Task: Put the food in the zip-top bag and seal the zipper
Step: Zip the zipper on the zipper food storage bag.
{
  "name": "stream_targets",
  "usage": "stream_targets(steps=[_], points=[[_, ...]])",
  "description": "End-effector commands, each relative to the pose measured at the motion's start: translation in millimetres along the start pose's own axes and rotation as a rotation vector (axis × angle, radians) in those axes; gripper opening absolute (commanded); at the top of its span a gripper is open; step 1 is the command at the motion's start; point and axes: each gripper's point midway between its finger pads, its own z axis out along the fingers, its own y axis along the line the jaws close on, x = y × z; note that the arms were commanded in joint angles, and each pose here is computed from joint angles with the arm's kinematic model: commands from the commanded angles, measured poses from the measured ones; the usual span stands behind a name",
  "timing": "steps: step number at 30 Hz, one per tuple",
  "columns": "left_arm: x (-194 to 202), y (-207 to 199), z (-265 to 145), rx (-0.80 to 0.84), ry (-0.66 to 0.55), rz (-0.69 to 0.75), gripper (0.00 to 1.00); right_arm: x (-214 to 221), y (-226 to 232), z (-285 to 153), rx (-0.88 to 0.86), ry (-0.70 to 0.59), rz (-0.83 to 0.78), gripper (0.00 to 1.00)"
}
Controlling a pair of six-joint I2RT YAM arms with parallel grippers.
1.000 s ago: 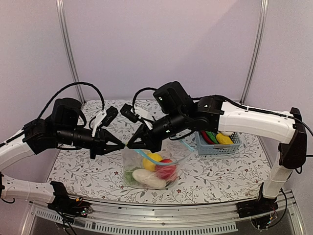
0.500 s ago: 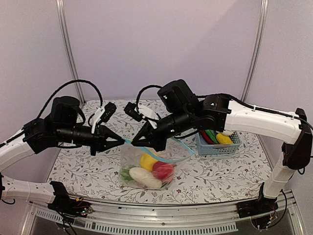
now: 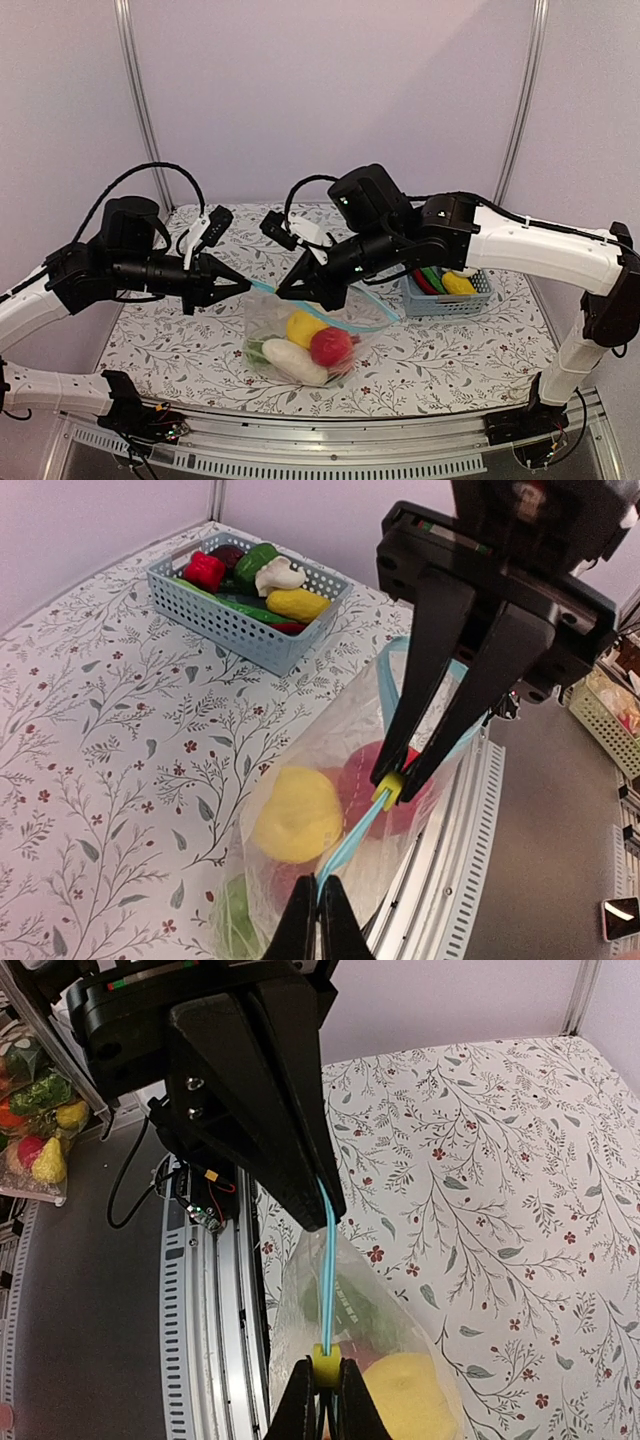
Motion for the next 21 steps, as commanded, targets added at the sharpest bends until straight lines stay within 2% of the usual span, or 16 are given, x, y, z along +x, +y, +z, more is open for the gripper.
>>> stream_targets(steps=[1, 21], points=[[-7, 22, -9, -0.100, -0.047, -0.020, 0.00, 17, 7, -18, 0.007, 0.063, 0.011, 0.00], [-9, 37, -13, -0.168, -0.060, -0.041, 0.00, 31, 3, -28, 0.047, 0.082, 0.032, 0.00]])
